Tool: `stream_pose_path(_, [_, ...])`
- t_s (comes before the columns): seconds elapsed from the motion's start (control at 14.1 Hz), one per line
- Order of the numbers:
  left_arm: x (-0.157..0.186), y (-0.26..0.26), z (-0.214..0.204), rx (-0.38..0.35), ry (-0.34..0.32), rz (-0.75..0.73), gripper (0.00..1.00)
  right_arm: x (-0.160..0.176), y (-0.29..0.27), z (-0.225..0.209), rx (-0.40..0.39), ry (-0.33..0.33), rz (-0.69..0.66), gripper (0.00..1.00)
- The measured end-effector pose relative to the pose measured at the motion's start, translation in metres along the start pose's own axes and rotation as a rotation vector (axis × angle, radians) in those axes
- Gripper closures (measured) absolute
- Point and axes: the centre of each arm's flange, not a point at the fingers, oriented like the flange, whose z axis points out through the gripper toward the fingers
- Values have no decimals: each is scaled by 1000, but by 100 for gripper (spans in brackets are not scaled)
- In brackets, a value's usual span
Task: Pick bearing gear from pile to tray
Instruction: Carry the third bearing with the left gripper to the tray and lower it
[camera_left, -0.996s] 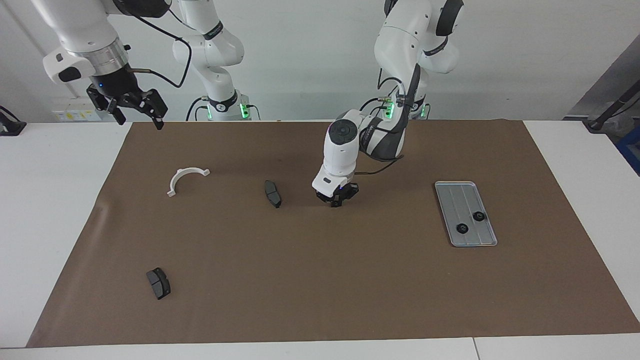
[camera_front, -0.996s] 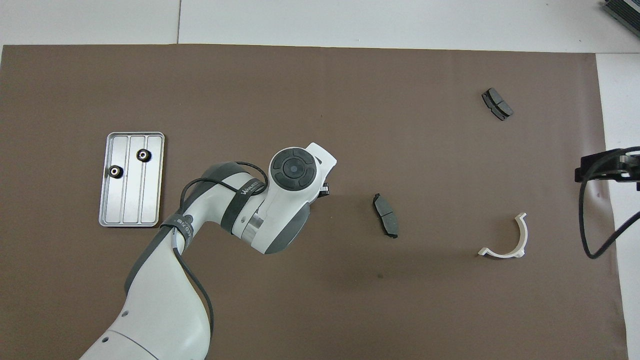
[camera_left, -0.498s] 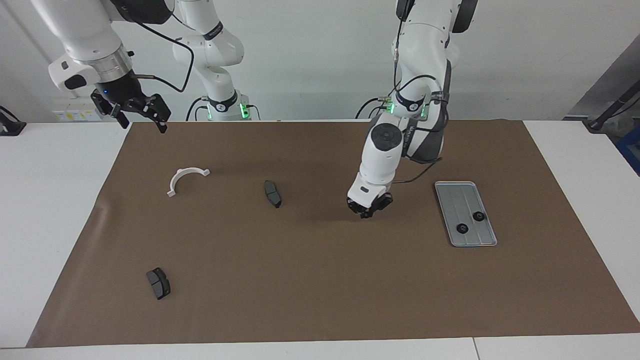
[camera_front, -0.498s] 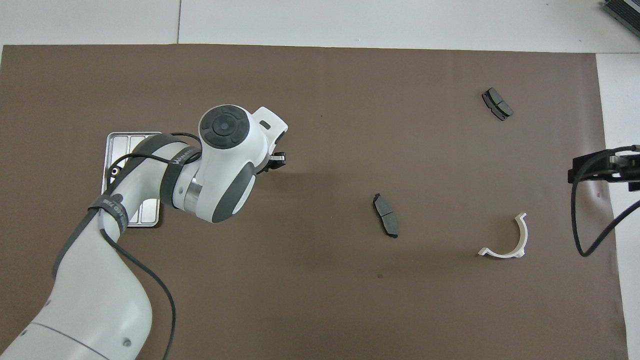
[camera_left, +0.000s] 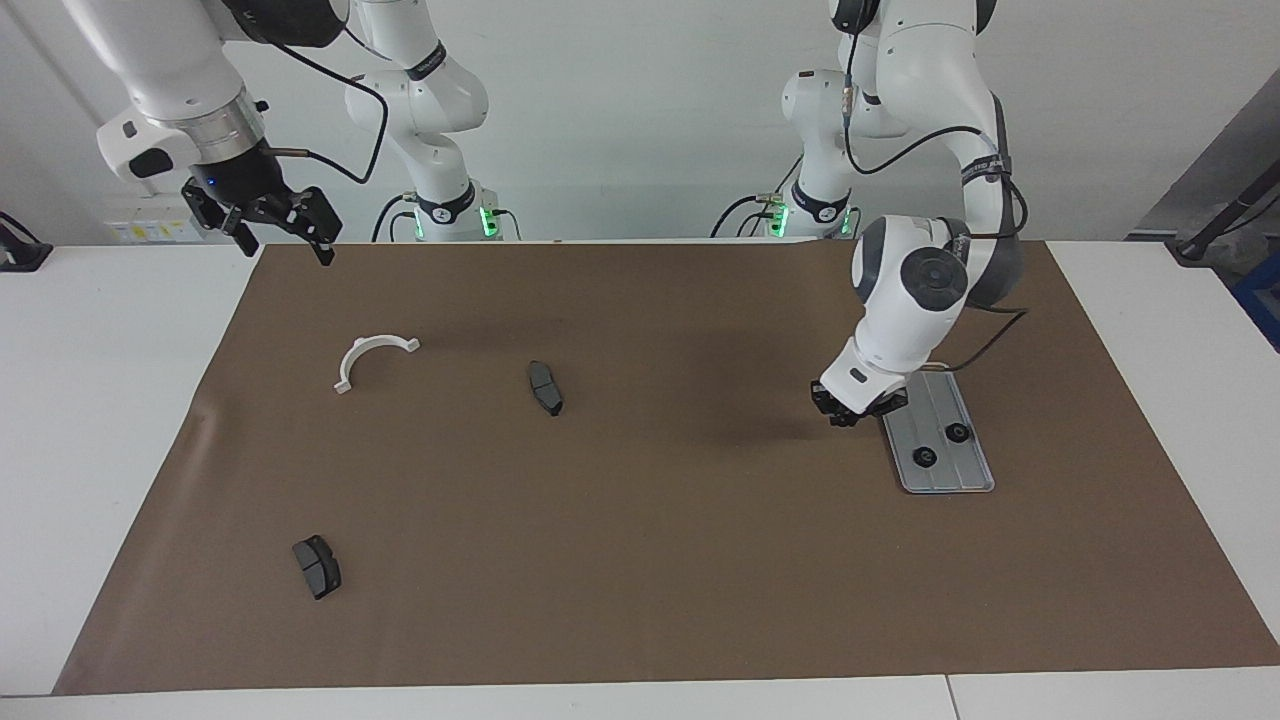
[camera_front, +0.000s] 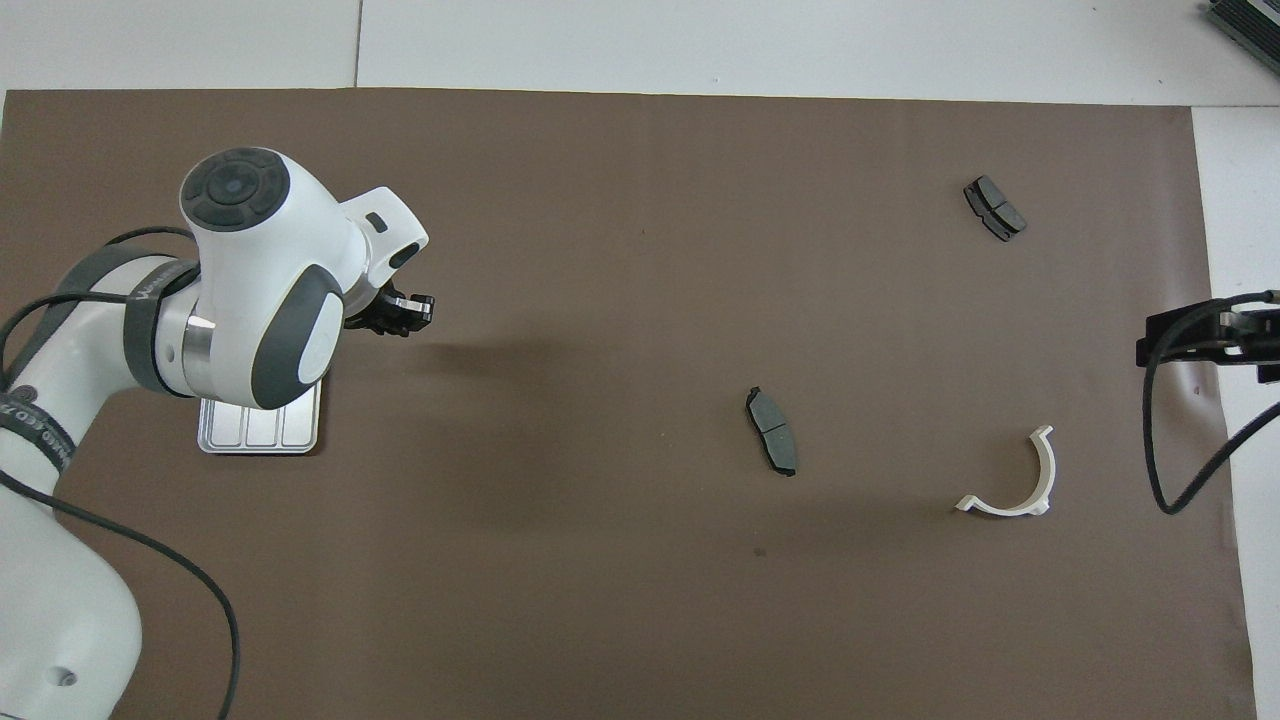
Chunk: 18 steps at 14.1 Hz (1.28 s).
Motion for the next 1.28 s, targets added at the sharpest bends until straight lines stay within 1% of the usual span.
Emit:
stream_pose_path(0.14, [-16, -47, 11, -11, -26, 52, 76, 0, 0, 0, 1, 0, 0, 0])
stream_pose_path(0.28, [-29, -86, 12, -21, -27, 93, 76, 0, 0, 0, 2, 0, 0, 0])
stream_pose_path(0.43, [-37, -113, 11, -26, -22, 116, 76, 0, 0, 0, 2, 0, 0, 0])
stream_pose_path(0.57, [-41, -122, 15, -25, -12, 122, 76, 0, -1, 0, 2, 0, -2, 0])
stream_pose_path(0.92, [-49, -117, 30, -23, 0, 128, 76, 1, -4, 3, 0, -6, -7, 0])
stream_pose_path(1.0, [-49, -116, 29, -22, 2, 129, 71, 1, -5, 5, 0, -9, -7, 0])
stream_pose_path(1.07, [-49, -116, 28, -21, 6, 131, 60, 2, -5, 6, -1, -12, -8, 0])
stream_pose_path(1.14, [-49, -114, 26, -20, 10, 133, 60, 2, -5, 6, -1, -13, -8, 0])
stream_pose_path(1.28, [-48, -112, 24, -18, 19, 138, 52, 2, -5, 6, 0, -12, -8, 0])
